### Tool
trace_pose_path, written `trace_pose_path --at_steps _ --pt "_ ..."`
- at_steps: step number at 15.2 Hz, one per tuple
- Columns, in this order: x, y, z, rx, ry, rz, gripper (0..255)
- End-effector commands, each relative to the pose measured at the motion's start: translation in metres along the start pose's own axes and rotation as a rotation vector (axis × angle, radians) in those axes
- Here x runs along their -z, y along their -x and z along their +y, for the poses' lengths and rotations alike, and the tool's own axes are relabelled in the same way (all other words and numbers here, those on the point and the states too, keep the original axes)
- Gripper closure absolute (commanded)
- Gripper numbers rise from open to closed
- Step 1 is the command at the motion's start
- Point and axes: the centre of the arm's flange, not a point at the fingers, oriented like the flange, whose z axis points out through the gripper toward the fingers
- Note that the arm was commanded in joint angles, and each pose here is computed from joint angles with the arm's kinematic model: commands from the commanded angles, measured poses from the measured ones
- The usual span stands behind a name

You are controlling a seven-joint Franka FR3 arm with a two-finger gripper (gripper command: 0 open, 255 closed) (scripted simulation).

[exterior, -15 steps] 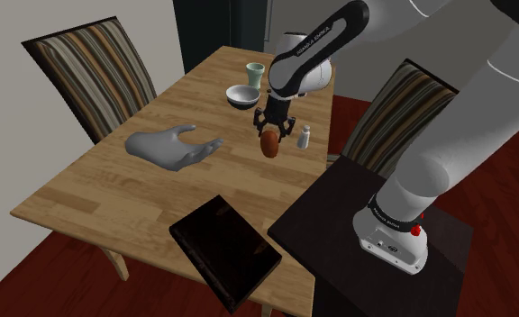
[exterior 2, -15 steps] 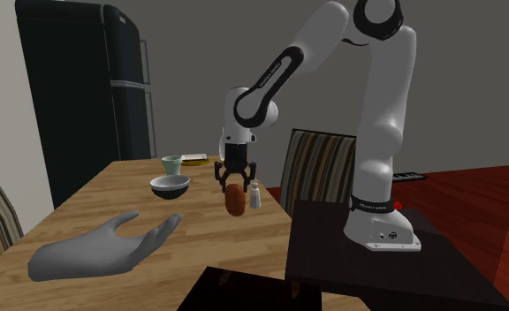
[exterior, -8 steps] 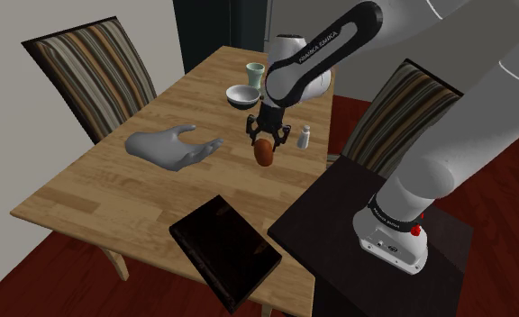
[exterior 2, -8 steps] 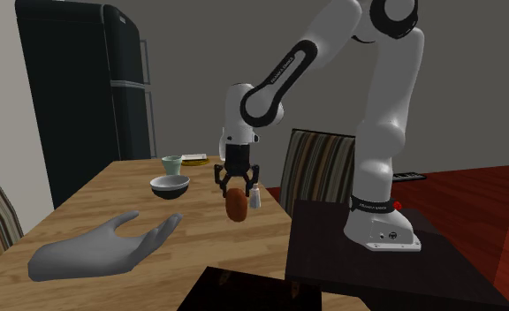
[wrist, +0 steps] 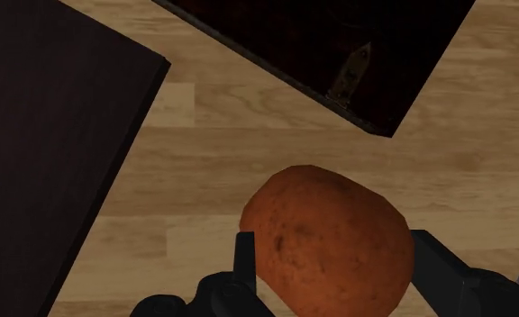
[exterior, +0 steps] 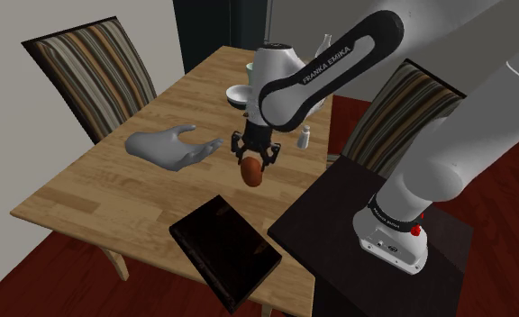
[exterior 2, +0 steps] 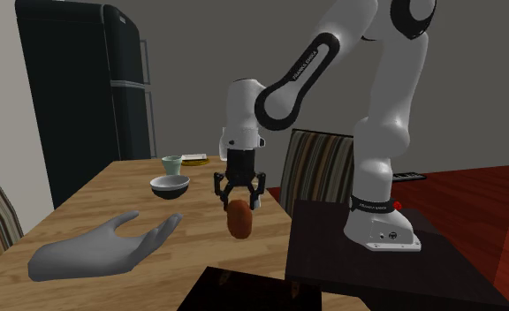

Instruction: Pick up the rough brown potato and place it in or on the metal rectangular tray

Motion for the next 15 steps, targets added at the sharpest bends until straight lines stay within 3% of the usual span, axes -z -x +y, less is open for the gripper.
trace_pose_path --at_steps 1,10,11,15 --pt "-0.003 0.025 -0.002 -0.003 0.0 0.0 255" --pt "-0.012 0.143 -0.016 -0.003 0.0 0.0 255" --pt "-0.014 0.168 -0.02 -0.003 0.0 0.0 255" --pt "-0.035 0.165 -0.018 -0.003 0.0 0.0 255"
